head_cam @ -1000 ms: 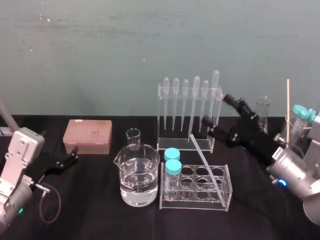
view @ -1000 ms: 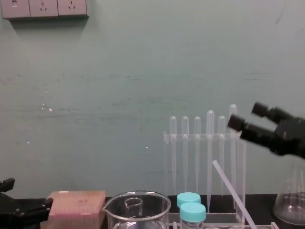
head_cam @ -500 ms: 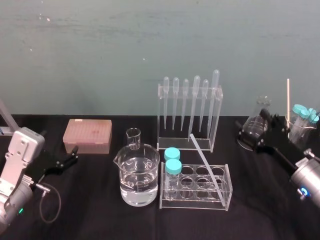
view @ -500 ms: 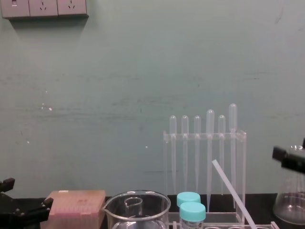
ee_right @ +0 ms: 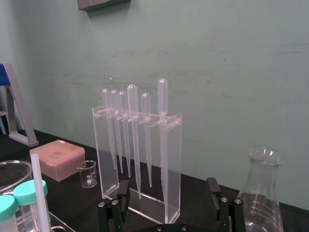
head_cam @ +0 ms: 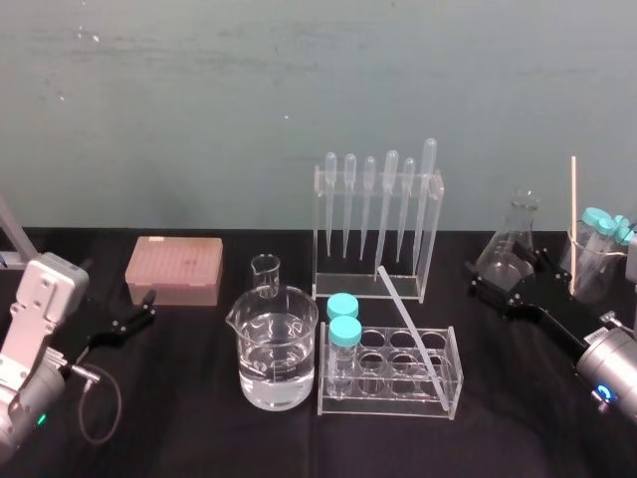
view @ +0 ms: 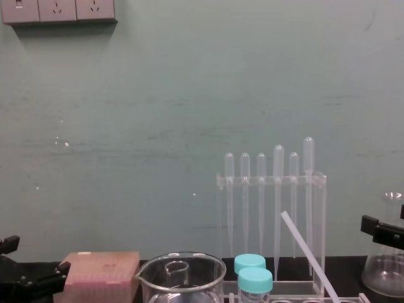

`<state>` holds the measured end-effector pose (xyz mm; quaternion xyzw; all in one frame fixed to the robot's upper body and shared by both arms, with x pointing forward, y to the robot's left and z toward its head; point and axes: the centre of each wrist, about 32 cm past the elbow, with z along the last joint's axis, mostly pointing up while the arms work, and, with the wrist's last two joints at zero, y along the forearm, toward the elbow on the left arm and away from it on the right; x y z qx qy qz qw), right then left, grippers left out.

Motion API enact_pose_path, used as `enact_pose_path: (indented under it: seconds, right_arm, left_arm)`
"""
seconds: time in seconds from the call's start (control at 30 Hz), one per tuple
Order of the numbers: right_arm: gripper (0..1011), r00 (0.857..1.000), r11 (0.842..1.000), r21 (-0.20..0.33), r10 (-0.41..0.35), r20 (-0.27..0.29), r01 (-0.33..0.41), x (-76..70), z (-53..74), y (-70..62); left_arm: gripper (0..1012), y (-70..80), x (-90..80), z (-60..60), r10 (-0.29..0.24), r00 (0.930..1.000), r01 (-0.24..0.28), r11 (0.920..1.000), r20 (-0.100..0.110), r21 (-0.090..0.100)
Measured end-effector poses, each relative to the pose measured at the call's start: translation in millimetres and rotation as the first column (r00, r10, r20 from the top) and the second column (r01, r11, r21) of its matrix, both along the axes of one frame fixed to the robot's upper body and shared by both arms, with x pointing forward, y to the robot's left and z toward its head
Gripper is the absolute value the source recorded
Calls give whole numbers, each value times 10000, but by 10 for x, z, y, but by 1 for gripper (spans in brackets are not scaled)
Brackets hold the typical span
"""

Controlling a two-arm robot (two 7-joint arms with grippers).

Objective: Pick up the stirring rod with one hand, then place it down.

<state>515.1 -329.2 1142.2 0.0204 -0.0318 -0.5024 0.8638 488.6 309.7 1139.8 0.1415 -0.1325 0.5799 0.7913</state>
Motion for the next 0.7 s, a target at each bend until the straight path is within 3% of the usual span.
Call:
enact_pose_path:
  seconds: [0.7]
  right_arm:
    - [1000,9999,10000,29,11,137,-12,6,3,-1]
  left_arm:
    - [1000,0,0,0,0,10000,0,10000,0,-1]
